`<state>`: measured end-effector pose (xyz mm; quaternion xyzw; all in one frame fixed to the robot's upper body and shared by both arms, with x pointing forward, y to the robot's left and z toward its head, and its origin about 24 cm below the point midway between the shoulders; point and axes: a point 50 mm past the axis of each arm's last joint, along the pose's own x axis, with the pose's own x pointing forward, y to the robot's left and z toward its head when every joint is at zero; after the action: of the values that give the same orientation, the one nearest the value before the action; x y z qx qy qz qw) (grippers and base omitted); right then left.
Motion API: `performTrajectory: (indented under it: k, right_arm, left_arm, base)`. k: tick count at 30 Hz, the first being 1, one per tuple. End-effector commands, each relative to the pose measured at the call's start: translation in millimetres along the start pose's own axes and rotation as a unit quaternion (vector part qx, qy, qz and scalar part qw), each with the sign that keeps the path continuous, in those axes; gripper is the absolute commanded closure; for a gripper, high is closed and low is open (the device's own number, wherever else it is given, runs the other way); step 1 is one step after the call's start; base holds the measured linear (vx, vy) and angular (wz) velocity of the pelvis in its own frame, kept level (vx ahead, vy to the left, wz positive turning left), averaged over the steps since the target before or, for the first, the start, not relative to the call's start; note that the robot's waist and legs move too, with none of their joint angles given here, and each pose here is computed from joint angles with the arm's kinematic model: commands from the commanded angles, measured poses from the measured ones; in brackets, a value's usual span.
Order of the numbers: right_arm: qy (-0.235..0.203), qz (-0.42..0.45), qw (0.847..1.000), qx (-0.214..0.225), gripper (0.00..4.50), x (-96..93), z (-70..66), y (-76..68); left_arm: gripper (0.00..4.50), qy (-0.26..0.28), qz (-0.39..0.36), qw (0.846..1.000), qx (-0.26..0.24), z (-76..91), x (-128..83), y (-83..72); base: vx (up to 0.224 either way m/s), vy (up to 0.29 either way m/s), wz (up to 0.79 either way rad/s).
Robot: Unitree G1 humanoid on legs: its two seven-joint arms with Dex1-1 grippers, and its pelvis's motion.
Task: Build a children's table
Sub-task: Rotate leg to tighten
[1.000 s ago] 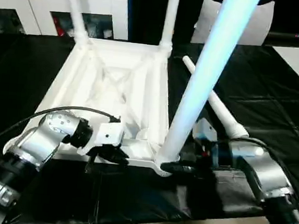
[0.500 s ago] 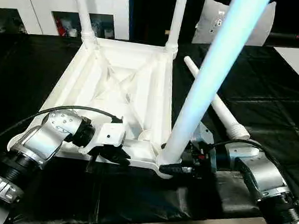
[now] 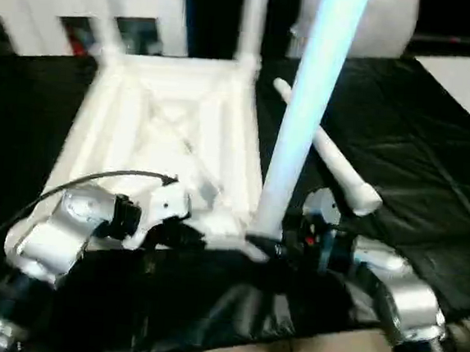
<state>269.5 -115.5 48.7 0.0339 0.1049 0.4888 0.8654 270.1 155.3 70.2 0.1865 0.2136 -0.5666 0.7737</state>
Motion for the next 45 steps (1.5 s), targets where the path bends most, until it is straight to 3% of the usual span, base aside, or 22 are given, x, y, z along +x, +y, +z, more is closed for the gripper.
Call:
performTrajectory:
  k: [1, 4, 10, 12, 14, 20, 24, 28, 32, 35, 40, 45]
  right_arm:
    - [-0.001, 0.009, 0.998, 0.065, 1.73, 41.4, -11.4, 35.7]
    - [-0.005, -0.049, 0.994, 0.093, 1.73, 58.3, -11.9, 38.9]
    - [0.006, -0.101, 0.991, 0.086, 1.73, 80.4, -8.1, 38.9]
    - [-0.006, -0.118, 0.990, 0.079, 1.17, 81.8, -3.2, 35.0]
    - [-0.007, -0.128, 0.990, 0.064, 1.00, 79.7, -0.8, 32.3]
    - [-0.014, -0.131, 0.991, 0.036, 0.47, 59.9, 1.2, 19.6]
    - [-0.017, -0.084, 0.996, -0.006, 0.07, 27.2, 5.8, 7.5]
    - [-0.009, -0.034, 0.999, -0.025, 0.01, 1.6, 7.8, 3.1]
    - [0.010, 0.006, 0.999, -0.045, 0.01, -12.2, 10.2, -1.8]
    - [0.045, 0.076, 0.994, -0.068, 0.01, -19.3, 13.3, -3.9]
    - [0.082, 0.145, 0.981, -0.101, 0.01, -16.8, 12.9, -3.1]
    - [0.087, 0.182, 0.974, -0.105, 0.17, -11.7, 15.2, -2.5]
  left_arm:
    - [4.50, -0.050, 0.014, 0.998, -0.020, 22.4, 32, -22.7]
    - [4.50, -0.043, 0.058, 0.997, -0.034, 30.0, 46, -27.2]
    - [4.50, -0.061, 0.120, 0.990, -0.052, 55.1, 68, -28.0]
    - [4.50, -0.061, 0.123, 0.990, -0.043, 60.3, 71, -28.9]
    - [4.50, -0.051, 0.124, 0.990, -0.037, 59.6, 69, -29.2]
    - [4.50, -0.025, 0.122, 0.992, -0.031, 46.9, 56, -23.0]
    - [4.50, 0.008, 0.083, 0.996, -0.009, 27.2, 39, -16.2]
    - [4.50, 0.021, 0.041, 0.999, 0.012, 17.7, 26, -12.3]
    - [4.50, 0.042, -0.019, 0.998, 0.050, 10.5, 16, -13.0]
    - [4.50, 0.047, -0.091, 0.992, 0.070, 2.2, 5, -13.4]
    - [4.50, 0.050, -0.141, 0.985, 0.086, -2.6, 1, -9.6]
    - [4.50, 0.068, -0.164, 0.979, 0.103, -5.3, -3, -4.3]
  base:
    - [0.000, 0.000, 0.00]
    - [0.000, 0.000, 0.00]
    - [0.000, 0.000, 0.00]
    - [0.000, 0.000, 0.00]
    - [0.000, 0.000, 0.00]
    - [0.000, 0.000, 0.00]
    - [0.000, 0.000, 0.00]
    - [0.000, 0.000, 0.00]
    - [0.000, 0.000, 0.00]
    - [0.000, 0.000, 0.00]
    - [0.000, 0.000, 0.00]
    - [0.000, 0.000, 0.00]
